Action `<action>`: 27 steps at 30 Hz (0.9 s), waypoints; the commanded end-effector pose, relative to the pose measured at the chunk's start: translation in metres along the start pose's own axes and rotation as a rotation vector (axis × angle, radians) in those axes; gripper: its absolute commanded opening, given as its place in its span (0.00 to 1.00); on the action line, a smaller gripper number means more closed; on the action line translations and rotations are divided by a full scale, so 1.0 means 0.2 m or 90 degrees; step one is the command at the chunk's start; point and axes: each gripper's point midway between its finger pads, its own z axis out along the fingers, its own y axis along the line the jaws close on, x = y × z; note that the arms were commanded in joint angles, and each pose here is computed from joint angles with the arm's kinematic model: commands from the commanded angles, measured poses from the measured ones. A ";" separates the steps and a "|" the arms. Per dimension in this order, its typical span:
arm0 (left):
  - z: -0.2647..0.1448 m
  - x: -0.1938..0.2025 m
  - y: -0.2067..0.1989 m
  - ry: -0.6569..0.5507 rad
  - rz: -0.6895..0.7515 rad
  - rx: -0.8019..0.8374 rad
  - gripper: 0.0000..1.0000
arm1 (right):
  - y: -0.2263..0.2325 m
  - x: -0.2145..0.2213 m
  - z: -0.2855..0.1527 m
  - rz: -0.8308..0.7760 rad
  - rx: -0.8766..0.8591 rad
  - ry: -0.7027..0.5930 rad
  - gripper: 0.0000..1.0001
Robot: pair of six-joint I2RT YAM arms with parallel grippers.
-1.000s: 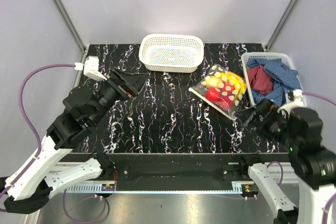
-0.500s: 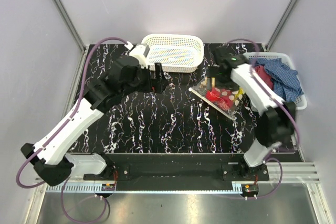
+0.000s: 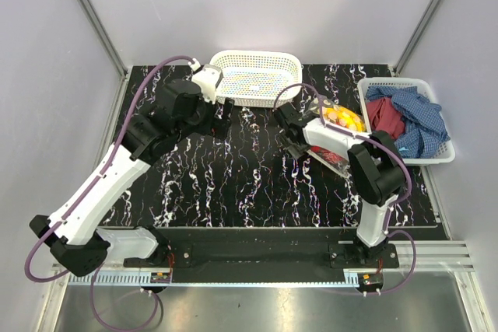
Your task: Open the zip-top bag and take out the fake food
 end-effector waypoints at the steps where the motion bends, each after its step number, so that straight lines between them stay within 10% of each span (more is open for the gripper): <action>1: -0.08 -0.12 0.06 -0.063 0.032 -0.022 0.99 | -0.12 -0.10 0.07 -0.031 0.125 -0.057 1.00; 8: -0.09 -0.12 0.05 -0.063 0.018 -0.015 0.99 | -0.20 -0.14 0.15 -0.035 0.252 -0.057 0.97; 14: -0.11 -0.14 0.00 -0.065 -0.031 0.012 0.99 | -0.15 -0.19 0.04 -0.016 0.237 -0.105 0.41; 17: -0.13 -0.11 -0.03 -0.048 -0.074 0.029 0.99 | -0.08 -0.24 -0.09 -0.018 0.202 -0.154 0.30; 27: -0.13 0.01 -0.13 0.012 -0.291 0.077 0.99 | 0.25 -0.26 -0.69 0.193 -0.217 -0.230 0.25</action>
